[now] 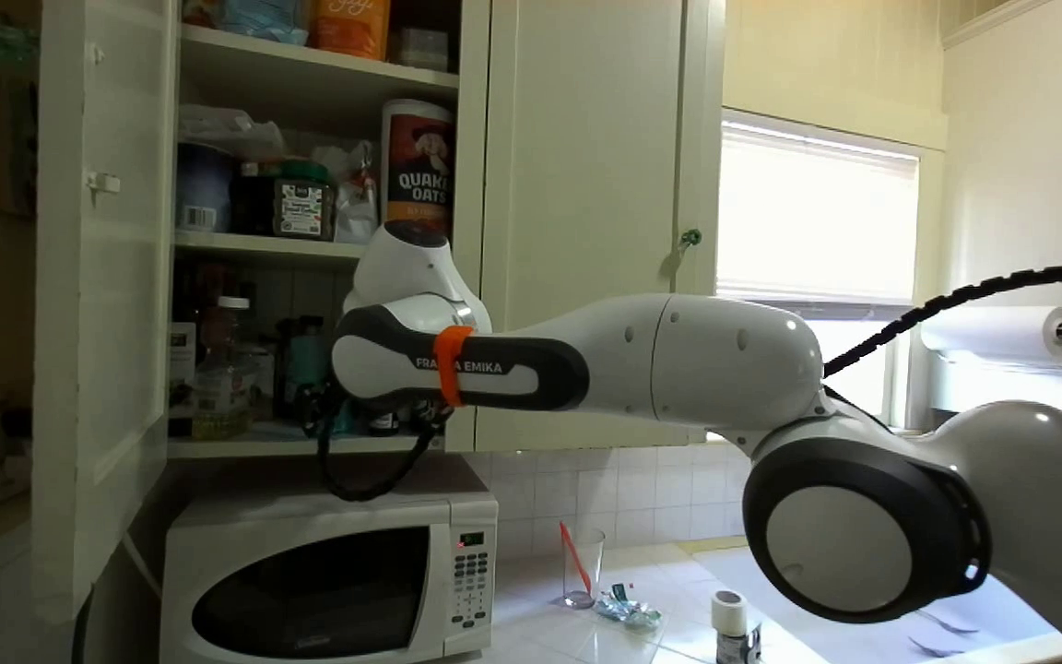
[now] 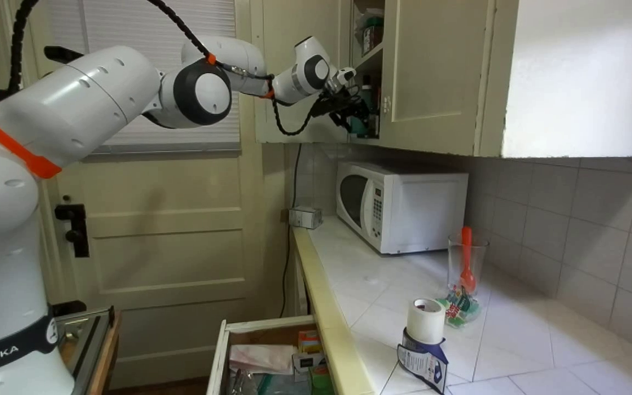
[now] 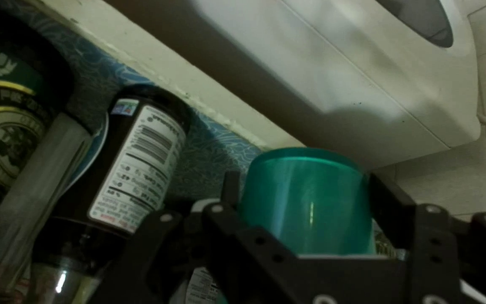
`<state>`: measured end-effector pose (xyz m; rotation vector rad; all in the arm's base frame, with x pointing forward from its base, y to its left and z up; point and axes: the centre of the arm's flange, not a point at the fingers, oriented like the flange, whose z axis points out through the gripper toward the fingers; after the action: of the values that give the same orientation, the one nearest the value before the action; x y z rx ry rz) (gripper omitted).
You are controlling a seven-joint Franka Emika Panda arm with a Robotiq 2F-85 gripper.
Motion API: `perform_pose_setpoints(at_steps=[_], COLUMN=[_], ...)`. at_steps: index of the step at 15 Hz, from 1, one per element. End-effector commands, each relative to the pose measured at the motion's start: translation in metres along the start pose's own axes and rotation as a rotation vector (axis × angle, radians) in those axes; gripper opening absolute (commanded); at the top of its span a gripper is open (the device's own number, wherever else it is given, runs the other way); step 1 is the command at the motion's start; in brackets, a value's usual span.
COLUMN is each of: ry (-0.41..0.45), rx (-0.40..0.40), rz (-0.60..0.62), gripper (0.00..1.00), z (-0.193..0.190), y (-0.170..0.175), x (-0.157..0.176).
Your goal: Put the cup inside the cupboard
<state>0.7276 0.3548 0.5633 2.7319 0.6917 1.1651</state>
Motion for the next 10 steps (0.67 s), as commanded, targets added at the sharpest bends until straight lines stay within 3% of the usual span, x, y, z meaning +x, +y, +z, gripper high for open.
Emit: perform_pose_setpoints(at_steps=[1, 9, 10], ry=[0.030, 0.103, 0.077], rx=[-0.026, 0.004, -0.016], rz=[-0.008, 0.011, 0.016], gripper=[0.51, 0.51, 0.76], z=[0.029, 0.045, 0.011], y=[0.001, 0.014, 0.007], x=[0.065, 0.068, 0.003])
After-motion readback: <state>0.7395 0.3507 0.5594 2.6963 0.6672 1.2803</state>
